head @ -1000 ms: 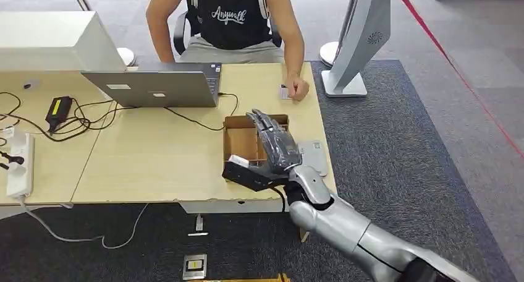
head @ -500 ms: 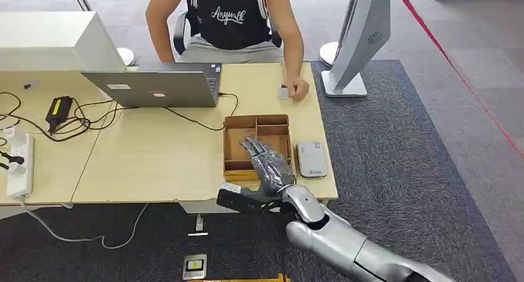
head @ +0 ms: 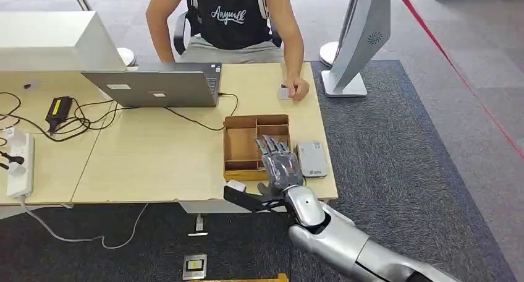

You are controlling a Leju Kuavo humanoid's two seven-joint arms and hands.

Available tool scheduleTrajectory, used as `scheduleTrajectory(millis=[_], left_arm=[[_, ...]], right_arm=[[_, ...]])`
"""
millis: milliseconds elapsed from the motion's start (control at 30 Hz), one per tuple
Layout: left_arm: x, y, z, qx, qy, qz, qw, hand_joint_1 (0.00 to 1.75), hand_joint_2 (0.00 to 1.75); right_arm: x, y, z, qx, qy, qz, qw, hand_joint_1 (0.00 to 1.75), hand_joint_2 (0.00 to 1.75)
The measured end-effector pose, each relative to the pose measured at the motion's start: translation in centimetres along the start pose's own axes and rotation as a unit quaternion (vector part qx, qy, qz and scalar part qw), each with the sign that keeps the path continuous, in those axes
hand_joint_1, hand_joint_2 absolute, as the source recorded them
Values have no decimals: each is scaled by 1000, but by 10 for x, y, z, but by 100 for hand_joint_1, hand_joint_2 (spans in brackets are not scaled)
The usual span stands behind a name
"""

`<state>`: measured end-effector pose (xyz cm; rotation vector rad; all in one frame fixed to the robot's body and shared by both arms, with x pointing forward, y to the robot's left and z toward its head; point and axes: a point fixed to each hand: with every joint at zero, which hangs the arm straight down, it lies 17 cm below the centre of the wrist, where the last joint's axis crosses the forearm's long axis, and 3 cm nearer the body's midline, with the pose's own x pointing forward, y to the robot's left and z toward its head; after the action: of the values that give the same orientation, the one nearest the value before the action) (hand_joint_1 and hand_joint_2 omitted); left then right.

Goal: Pass the card to the sensor for recognition and then transmit it.

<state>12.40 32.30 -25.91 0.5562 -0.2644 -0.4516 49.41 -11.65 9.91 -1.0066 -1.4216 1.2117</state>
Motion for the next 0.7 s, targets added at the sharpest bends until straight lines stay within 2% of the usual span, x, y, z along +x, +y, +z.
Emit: scheduleTrajectory(millis=[333, 700], left_arm=[[0, -2, 1, -2, 4, 4, 1000, 0, 0], [0, -3, 2, -2, 5, 6, 1000, 0, 0]], right_arm=[[-25, -1, -3, -6, 30, 29, 999, 0, 175], [-31, 3, -3, 1, 36, 33, 999, 0, 175]])
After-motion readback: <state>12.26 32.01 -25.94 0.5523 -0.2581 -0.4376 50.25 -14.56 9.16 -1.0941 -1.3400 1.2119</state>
